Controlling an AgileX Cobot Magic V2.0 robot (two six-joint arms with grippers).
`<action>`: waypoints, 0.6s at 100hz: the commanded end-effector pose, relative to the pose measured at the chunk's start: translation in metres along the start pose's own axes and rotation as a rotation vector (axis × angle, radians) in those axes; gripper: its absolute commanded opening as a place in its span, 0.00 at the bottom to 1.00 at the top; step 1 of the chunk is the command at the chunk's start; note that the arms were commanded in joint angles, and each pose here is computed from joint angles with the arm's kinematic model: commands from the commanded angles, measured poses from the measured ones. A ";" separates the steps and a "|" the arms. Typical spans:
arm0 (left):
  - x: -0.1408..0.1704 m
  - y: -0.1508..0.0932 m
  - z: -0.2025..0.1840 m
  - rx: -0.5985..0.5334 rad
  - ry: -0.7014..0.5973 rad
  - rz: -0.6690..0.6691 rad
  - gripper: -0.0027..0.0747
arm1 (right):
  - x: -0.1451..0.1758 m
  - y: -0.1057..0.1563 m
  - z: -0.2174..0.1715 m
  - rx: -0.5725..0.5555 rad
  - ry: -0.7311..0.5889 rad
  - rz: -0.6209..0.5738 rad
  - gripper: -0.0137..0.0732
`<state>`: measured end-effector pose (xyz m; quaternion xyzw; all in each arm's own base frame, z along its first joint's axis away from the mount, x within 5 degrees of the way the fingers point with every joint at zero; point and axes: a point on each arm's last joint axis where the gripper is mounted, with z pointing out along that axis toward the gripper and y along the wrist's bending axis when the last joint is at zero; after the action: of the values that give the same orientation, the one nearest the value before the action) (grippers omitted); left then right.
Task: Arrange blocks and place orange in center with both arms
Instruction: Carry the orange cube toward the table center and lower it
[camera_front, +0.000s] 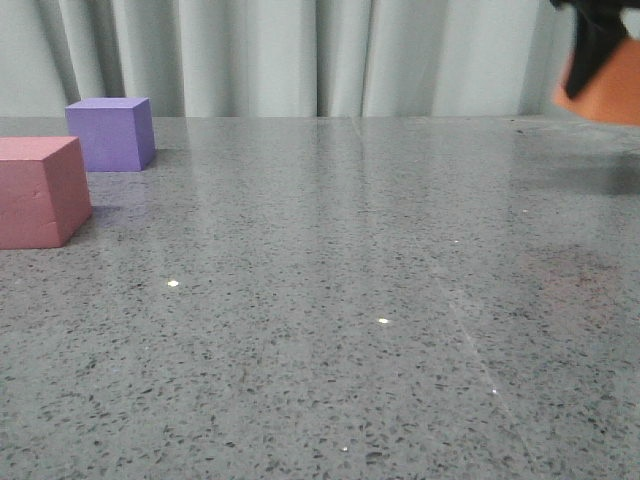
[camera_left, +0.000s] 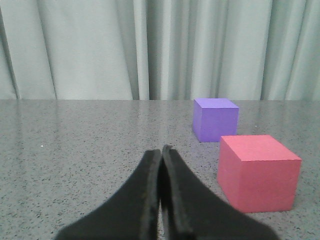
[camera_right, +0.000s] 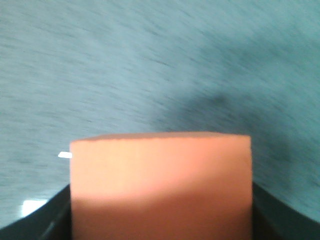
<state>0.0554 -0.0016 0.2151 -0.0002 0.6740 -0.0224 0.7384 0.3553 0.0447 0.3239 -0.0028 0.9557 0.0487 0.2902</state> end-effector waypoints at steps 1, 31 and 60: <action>0.011 -0.001 -0.001 0.014 -0.049 -0.007 0.01 | -0.015 0.031 -0.034 -0.081 -0.131 -0.032 0.40; 0.011 -0.001 -0.001 0.014 -0.049 -0.007 0.01 | -0.023 0.114 -0.019 -0.178 -0.104 -0.037 0.40; 0.011 -0.001 -0.001 0.014 -0.049 -0.007 0.01 | -0.019 0.172 0.014 -0.109 -0.051 -0.037 0.40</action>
<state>0.0554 -0.0016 0.2151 -0.0002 0.6740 -0.0224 0.7384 0.3765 0.2100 0.3099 -0.0446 0.9597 0.0781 0.2661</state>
